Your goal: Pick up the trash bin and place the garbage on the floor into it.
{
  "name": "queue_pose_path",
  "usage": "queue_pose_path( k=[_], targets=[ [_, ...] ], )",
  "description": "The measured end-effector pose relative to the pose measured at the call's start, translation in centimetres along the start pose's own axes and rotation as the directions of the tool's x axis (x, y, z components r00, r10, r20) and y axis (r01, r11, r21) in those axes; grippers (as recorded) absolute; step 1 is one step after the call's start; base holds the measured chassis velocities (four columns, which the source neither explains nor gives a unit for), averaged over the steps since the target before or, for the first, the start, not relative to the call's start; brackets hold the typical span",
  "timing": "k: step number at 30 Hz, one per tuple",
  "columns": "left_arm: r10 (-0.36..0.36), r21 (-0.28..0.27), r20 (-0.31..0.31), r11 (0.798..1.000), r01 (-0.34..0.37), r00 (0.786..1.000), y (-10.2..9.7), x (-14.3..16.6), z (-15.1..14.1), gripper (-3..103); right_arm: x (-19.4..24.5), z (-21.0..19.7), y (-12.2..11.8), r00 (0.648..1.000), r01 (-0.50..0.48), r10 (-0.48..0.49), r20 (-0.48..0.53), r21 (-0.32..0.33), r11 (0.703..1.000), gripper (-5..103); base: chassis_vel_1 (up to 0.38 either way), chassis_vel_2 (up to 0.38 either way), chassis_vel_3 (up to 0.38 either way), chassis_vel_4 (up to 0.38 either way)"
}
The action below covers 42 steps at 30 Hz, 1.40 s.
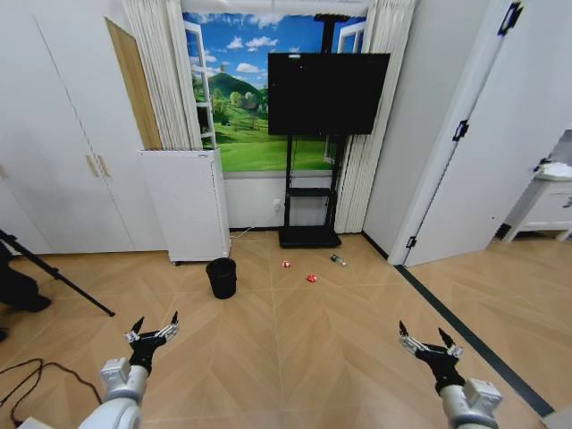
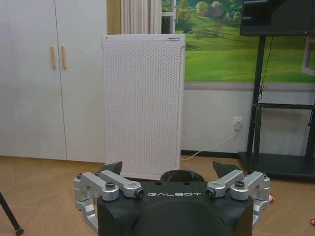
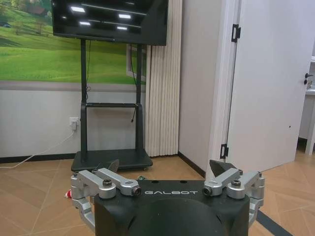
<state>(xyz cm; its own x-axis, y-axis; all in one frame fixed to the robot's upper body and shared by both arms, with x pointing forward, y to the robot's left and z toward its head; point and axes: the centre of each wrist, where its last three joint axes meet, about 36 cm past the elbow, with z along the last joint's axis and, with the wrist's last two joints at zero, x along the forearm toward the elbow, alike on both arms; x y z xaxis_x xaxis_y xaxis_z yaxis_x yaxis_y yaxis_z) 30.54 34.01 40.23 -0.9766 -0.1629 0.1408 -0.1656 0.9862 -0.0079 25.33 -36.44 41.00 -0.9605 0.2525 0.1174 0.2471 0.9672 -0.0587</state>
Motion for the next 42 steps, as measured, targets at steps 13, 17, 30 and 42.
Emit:
queue_pose_path(
  k=[13, 17, 30, 42],
  targets=[
    [0.002, -0.003, 0.001, 1.000, -0.002, 1.000, 0.03, -0.20, 0.04, 100, -0.08, 0.13, -0.06, 1.000, -0.001, 0.001, -0.002, 0.000, 1.000, 100, -0.116, 0.115, 0.113, -0.115],
    [0.003, -0.003, 0.001, 1.000, -0.003, 1.000, 0.03, -0.34, 0.08, 100, -0.13, 0.17, -0.08, 1.000, -0.002, 0.002, -0.002, 0.000, 1.000, 100, -0.227, 0.224, 0.243, -0.231],
    [0.000, -0.002, -0.003, 1.000, 0.000, 1.000, 0.08, -0.40, 0.23, 100, -0.30, 0.20, -0.06, 1.000, 0.001, -0.001, 0.002, -0.002, 1.000, 100, -0.329, 0.328, 0.316, -0.316],
    [-0.002, 0.001, -0.003, 1.000, 0.002, 1.000, -0.02, -0.10, 0.21, 100, -0.02, 0.16, -0.09, 1.000, 0.008, -0.008, 0.009, -0.002, 1.000, 100, -0.355, 0.361, 0.352, -0.353]
  ],
)
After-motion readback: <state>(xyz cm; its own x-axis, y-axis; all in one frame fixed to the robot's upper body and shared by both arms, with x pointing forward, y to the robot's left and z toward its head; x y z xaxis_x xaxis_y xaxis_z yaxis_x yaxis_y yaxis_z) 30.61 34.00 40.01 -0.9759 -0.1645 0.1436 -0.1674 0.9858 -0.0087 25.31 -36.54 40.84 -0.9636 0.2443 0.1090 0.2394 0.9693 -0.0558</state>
